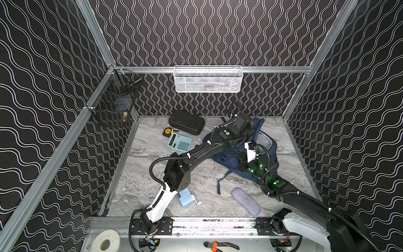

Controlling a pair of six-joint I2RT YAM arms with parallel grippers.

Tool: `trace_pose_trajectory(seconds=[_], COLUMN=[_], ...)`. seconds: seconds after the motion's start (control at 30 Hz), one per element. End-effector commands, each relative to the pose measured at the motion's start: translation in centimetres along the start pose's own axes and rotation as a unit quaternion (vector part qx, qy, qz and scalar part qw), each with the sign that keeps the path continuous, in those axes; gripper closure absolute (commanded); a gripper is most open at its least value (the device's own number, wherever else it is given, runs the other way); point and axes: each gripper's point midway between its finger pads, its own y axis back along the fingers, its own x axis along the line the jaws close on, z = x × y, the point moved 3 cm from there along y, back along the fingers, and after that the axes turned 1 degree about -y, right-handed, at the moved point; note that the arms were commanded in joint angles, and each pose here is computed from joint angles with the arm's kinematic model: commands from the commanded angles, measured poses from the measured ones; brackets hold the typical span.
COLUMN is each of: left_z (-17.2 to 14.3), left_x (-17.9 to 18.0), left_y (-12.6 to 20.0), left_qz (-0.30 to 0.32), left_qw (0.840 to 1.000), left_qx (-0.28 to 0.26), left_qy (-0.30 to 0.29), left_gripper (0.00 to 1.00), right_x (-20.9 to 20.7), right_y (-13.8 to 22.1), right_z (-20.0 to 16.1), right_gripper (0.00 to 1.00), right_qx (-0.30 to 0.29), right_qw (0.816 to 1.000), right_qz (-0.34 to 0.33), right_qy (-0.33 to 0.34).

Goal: Pack books, pencil case, and school supplies into a backpack
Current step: Unzip the student bag at the center of the table.

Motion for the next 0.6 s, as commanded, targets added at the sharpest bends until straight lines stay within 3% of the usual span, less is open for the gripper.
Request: trace_pose_trajectory(seconds=[0.0, 0.37, 0.57], left_z=[3.1, 1.5, 1.2], left_x=[-4.2, -4.5, -3.6], left_y=[0.9, 0.0, 0.5], left_qz=[-0.097, -0.097, -0.085], left_qw=[0.992, 0.993, 0.991], left_qx=[-0.075, -0.063, -0.084], left_qy=[0.019, 0.037, 0.058], left_gripper=[1.0, 1.0, 1.0], right_x=[3.2, 3.1, 0.5], right_y=[0.3, -3.7, -3.6], right_z=[-2.8, -4.1, -4.0], right_gripper=[1.0, 1.0, 1.0], right_qx=[0.071, 0.102, 0.063], right_qw=[0.991, 0.989, 0.994], right_qz=[0.113, 0.102, 0.005], right_qy=[-0.032, -0.034, -0.09])
